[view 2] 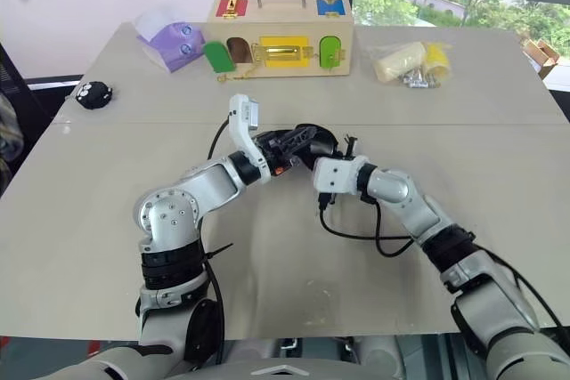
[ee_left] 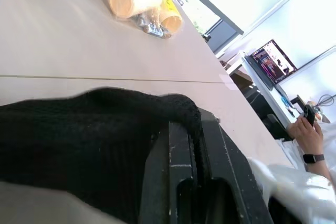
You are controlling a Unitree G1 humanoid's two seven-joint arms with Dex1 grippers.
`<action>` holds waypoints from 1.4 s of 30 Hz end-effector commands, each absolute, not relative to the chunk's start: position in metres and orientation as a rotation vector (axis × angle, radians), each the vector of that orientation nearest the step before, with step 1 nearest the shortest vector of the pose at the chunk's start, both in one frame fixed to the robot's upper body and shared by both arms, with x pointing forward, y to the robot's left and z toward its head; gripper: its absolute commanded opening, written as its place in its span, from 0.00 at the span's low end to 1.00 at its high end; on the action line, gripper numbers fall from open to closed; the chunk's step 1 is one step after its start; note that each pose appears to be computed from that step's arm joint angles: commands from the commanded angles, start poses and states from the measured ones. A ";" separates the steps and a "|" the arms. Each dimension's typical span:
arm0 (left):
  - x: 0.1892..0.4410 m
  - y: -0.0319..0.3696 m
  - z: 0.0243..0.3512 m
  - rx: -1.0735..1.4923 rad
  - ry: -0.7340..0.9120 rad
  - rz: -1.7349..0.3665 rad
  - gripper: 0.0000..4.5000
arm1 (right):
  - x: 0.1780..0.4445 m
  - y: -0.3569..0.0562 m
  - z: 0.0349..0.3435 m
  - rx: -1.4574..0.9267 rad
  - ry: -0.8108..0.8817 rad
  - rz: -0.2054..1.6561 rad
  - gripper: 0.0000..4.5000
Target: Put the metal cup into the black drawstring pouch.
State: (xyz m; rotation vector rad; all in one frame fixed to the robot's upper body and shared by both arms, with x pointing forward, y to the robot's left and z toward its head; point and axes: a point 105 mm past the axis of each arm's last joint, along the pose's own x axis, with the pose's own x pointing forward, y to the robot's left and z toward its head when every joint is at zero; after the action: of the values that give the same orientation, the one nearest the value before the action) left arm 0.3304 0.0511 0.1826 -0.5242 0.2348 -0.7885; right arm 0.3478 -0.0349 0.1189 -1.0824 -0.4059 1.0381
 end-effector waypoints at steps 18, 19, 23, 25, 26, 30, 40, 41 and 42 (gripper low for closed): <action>0.328 0.056 0.202 -0.525 0.150 -0.828 0.00 | 0.305 -0.058 0.177 -0.268 -0.358 1.072 0.86; 0.327 0.057 0.201 -0.524 0.151 -0.827 0.00 | 0.302 -0.064 0.178 -0.248 -0.344 1.070 0.86; 0.328 0.057 0.200 -0.517 0.154 -0.822 0.00 | 0.302 -0.086 0.171 -0.141 -0.266 1.004 0.86; 0.328 0.058 0.200 -0.515 0.153 -0.821 0.00 | 0.305 -0.093 0.158 -0.159 -0.208 0.984 0.86; 0.328 0.058 0.201 -0.515 0.152 -0.820 0.00 | 0.309 -0.094 0.149 -0.186 -0.170 0.968 0.86; 0.328 0.058 0.201 -0.512 0.151 -0.820 0.00 | 0.331 -0.100 0.117 -0.272 -0.048 0.845 0.86; 0.328 0.062 0.204 -0.504 0.137 -0.804 0.00 | 0.370 -0.093 0.100 -0.044 0.032 0.660 0.65; 0.328 0.062 0.204 -0.504 0.136 -0.802 0.00 | 0.370 -0.094 0.101 -0.050 0.027 0.656 0.52; 0.328 0.063 0.204 -0.506 0.135 -0.800 0.00 | 0.370 -0.097 0.102 -0.080 0.022 0.648 0.43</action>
State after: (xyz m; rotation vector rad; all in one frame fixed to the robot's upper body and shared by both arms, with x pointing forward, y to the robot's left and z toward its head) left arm 0.3331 0.0645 0.1897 -0.5140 0.1968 -0.7721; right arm 0.3675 -0.0883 0.0894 -0.0622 0.0702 0.6772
